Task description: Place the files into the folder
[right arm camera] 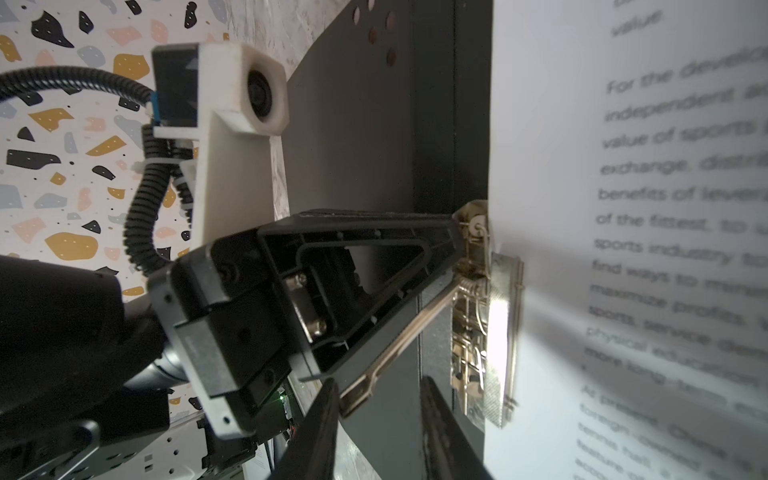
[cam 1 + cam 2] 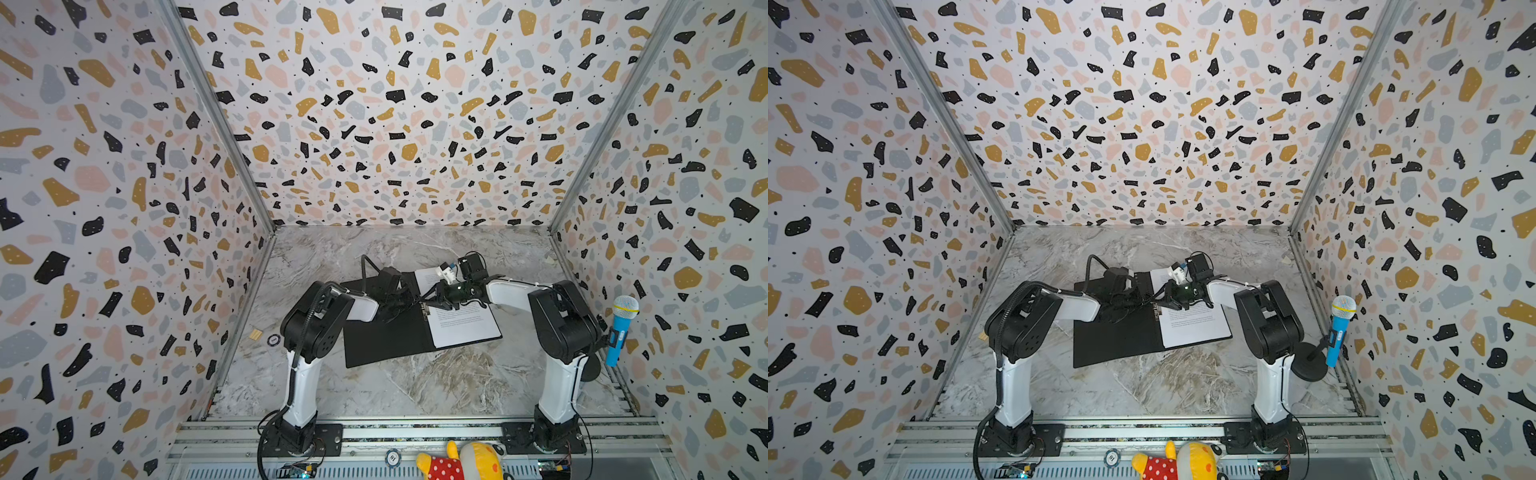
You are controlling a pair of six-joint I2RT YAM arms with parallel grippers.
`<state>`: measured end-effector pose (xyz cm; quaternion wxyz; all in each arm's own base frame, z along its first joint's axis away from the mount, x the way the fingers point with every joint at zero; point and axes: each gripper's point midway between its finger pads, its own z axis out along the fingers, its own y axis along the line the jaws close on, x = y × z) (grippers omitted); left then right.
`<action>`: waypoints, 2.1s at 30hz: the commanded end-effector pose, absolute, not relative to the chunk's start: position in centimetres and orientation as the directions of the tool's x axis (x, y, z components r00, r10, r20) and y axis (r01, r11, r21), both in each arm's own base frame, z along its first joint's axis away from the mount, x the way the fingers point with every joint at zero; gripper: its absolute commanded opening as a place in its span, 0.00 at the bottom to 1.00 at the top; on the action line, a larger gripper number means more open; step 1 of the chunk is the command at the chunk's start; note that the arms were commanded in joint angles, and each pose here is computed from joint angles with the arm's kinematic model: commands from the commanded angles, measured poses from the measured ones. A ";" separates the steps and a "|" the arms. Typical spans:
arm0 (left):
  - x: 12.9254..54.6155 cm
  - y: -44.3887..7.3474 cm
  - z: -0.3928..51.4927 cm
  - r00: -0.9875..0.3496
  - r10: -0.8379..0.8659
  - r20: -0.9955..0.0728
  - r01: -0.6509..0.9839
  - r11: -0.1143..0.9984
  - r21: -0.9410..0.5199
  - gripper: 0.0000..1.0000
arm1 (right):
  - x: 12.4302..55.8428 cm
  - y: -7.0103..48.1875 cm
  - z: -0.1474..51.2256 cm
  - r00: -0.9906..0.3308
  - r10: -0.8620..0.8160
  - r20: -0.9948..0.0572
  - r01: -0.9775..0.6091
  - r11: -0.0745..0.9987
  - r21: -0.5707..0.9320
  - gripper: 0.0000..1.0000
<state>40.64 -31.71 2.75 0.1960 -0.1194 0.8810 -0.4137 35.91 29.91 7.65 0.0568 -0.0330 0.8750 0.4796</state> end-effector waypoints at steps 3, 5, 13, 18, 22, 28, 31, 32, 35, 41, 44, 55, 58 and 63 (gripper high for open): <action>41.0 -32.2 2.7 -0.900 -0.346 -0.265 -0.017 0.634 -0.773 0.08 | 35.9 30.6 9.0 -0.990 -0.025 -0.141 -0.133 0.521 0.843 0.33; 41.0 -32.2 2.7 -0.901 -0.342 -0.267 -0.014 0.638 -0.770 0.08 | 35.9 30.7 8.9 -0.991 -0.025 -0.134 -0.128 0.521 0.844 0.34; 41.0 -32.3 2.4 -0.903 -0.339 -0.266 -0.015 0.642 -0.766 0.08 | 35.6 31.1 8.7 -0.992 -0.042 -0.119 -0.124 0.512 0.850 0.31; 41.0 -32.3 2.2 -0.904 -0.334 -0.266 -0.013 0.645 -0.764 0.08 | 35.5 31.2 8.6 -0.993 -0.045 -0.112 -0.119 0.514 0.849 0.29; 40.9 -32.3 2.1 -0.905 -0.333 -0.265 -0.014 0.646 -0.763 0.08 | 35.4 31.2 8.5 -0.993 -0.048 -0.107 -0.116 0.513 0.850 0.27; 40.9 -32.3 1.9 -0.907 -0.331 -0.262 -0.015 0.646 -0.763 0.08 | 35.2 31.1 8.4 -0.993 -0.049 -0.104 -0.114 0.519 0.847 0.25; 40.9 -32.3 1.7 -0.908 -0.329 -0.260 -0.016 0.647 -0.763 0.08 | 35.1 31.0 8.5 -0.993 -0.048 -0.106 -0.116 0.519 0.847 0.23; 40.8 -32.3 1.7 -0.908 -0.329 -0.258 -0.018 0.647 -0.762 0.08 | 35.1 31.0 8.5 -0.993 -0.049 -0.106 -0.116 0.520 0.847 0.22; 40.8 -32.3 1.6 -0.910 -0.328 -0.255 -0.020 0.647 -0.762 0.08 | 34.9 30.9 8.4 -0.993 -0.050 -0.107 -0.117 0.524 0.843 0.20; 40.8 -32.2 1.3 -0.911 -0.327 -0.251 -0.024 0.649 -0.761 0.08 | 34.4 30.6 8.0 -0.993 -0.054 -0.101 -0.114 0.533 0.838 0.15; 40.8 -32.2 1.0 -0.913 -0.326 -0.246 -0.027 0.651 -0.759 0.08 | 34.1 30.4 7.8 -0.993 -0.056 -0.100 -0.114 0.535 0.837 0.13; 40.9 -32.2 0.7 -0.918 -0.313 -0.242 -0.026 0.658 -0.752 0.08 | 32.9 29.2 6.0 -0.978 -0.113 -0.176 -0.209 0.579 0.788 0.05; 41.0 -32.3 0.6 -0.920 -0.313 -0.238 -0.026 0.653 -0.757 0.08 | 32.4 28.6 4.9 -0.973 -0.128 -0.190 -0.229 0.601 0.766 0.03; 41.3 -32.3 0.8 -0.920 -0.318 -0.231 -0.030 0.643 -0.765 0.08 | 31.7 27.7 3.2 -0.970 -0.143 -0.199 -0.244 0.636 0.732 0.03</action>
